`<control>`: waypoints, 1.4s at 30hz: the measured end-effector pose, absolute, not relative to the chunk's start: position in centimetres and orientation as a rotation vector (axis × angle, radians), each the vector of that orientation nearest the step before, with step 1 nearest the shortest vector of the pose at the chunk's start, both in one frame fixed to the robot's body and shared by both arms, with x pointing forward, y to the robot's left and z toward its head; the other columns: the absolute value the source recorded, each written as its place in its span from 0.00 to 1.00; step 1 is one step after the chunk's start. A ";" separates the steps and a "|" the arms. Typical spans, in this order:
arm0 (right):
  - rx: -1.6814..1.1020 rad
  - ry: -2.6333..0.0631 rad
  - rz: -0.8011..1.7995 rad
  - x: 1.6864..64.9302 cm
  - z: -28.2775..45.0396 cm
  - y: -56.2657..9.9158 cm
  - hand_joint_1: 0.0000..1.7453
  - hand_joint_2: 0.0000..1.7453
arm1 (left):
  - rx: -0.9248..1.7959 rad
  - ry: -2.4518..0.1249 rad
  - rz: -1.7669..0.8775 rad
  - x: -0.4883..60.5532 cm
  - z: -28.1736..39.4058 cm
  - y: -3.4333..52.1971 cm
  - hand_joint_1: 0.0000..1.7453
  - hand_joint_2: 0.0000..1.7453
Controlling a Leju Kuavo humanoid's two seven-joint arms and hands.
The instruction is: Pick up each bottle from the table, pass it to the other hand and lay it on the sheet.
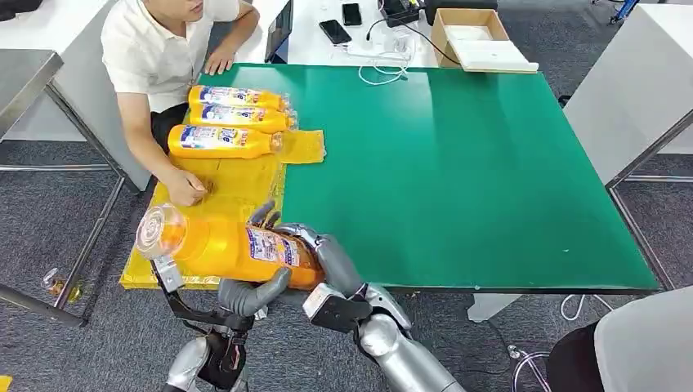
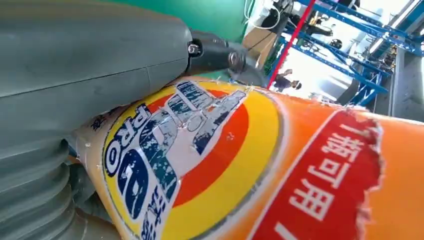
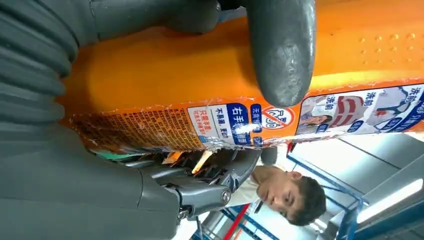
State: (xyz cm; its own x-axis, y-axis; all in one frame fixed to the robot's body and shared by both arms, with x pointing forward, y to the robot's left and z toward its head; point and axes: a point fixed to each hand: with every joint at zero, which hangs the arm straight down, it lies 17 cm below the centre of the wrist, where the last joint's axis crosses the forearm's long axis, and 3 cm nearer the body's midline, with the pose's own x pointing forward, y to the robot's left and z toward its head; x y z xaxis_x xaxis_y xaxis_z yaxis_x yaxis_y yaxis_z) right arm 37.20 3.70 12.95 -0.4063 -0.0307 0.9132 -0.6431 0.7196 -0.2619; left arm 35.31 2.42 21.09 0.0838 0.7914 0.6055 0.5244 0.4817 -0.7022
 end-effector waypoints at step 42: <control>0.397 -1.858 0.864 30.2 6.1 1.8 0.00 0.00 | -0.211 -1.825 0.129 44.1 15.8 12.7 1.00 1.00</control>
State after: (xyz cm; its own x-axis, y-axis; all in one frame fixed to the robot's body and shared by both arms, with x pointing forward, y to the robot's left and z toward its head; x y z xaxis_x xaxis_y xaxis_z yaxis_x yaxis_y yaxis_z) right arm 30.24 1.84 6.14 -0.4400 0.1070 0.8916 -0.6126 0.6902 -0.3851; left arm 44.08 12.69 15.79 -0.2513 0.2116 0.9445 0.0763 0.9771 -0.1986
